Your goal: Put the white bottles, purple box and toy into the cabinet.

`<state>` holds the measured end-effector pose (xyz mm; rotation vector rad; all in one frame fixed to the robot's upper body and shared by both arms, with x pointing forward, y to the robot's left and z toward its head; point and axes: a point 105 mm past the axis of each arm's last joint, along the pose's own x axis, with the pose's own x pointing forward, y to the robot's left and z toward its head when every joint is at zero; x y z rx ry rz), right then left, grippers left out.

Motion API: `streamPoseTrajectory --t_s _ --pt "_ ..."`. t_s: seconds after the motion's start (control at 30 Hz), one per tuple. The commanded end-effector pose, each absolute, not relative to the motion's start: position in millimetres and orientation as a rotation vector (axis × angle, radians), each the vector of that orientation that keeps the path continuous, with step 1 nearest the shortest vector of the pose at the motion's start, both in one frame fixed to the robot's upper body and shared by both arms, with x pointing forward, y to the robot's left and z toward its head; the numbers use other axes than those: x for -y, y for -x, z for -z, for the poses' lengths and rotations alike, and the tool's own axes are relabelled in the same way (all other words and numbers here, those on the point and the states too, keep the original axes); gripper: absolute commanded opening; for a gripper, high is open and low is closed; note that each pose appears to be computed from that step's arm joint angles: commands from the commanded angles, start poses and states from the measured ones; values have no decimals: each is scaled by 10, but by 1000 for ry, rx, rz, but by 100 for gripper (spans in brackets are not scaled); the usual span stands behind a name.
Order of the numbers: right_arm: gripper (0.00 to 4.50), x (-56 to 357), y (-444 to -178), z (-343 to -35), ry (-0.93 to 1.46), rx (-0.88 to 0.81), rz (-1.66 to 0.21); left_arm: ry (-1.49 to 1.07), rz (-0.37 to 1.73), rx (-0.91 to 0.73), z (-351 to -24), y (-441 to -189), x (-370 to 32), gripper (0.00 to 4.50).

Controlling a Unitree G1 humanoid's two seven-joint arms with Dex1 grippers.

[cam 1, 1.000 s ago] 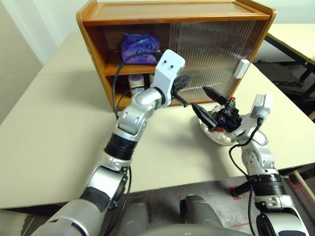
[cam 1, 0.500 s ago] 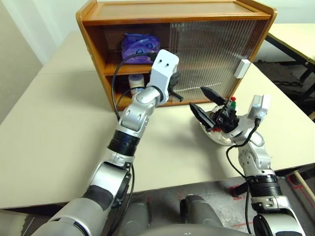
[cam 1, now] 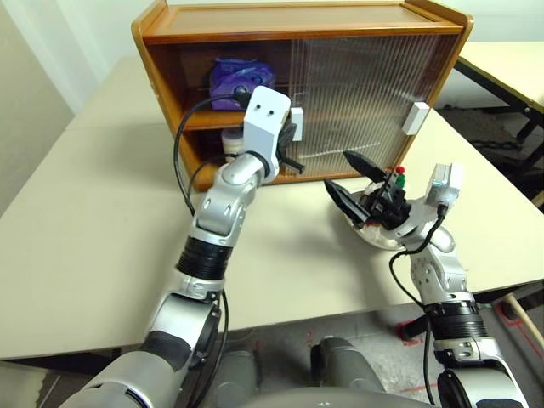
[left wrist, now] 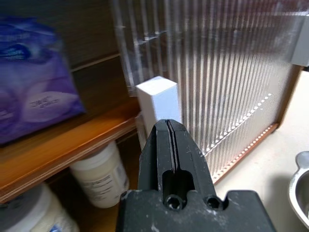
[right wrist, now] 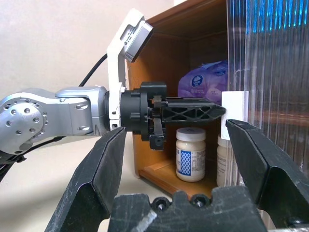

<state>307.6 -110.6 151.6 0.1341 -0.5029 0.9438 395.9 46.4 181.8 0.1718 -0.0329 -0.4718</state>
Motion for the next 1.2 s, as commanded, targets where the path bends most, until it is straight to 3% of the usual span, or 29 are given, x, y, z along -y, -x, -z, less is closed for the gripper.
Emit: streamPoseTrajectory --t_s 0.03,0.47,0.7,0.93,1.2 --pt "450 1104 -3074 -1532 -123 507 -956 -171 369 2 -1752 -4020 -729 5" --pt "450 1106 -3073 -1508 -125 504 -955 -125 575 68 -1999 -3792 -525 5" --pt "450 1113 -3073 -1493 -125 500 -952 -142 813 76 -2005 -3620 -98 5" --pt "450 1108 -3058 -1505 -123 505 -949 -206 838 39 -1919 -3770 175 5" --pt "450 1104 -3040 -1489 -108 502 -952 -302 751 -15 -1813 -3933 164 5"
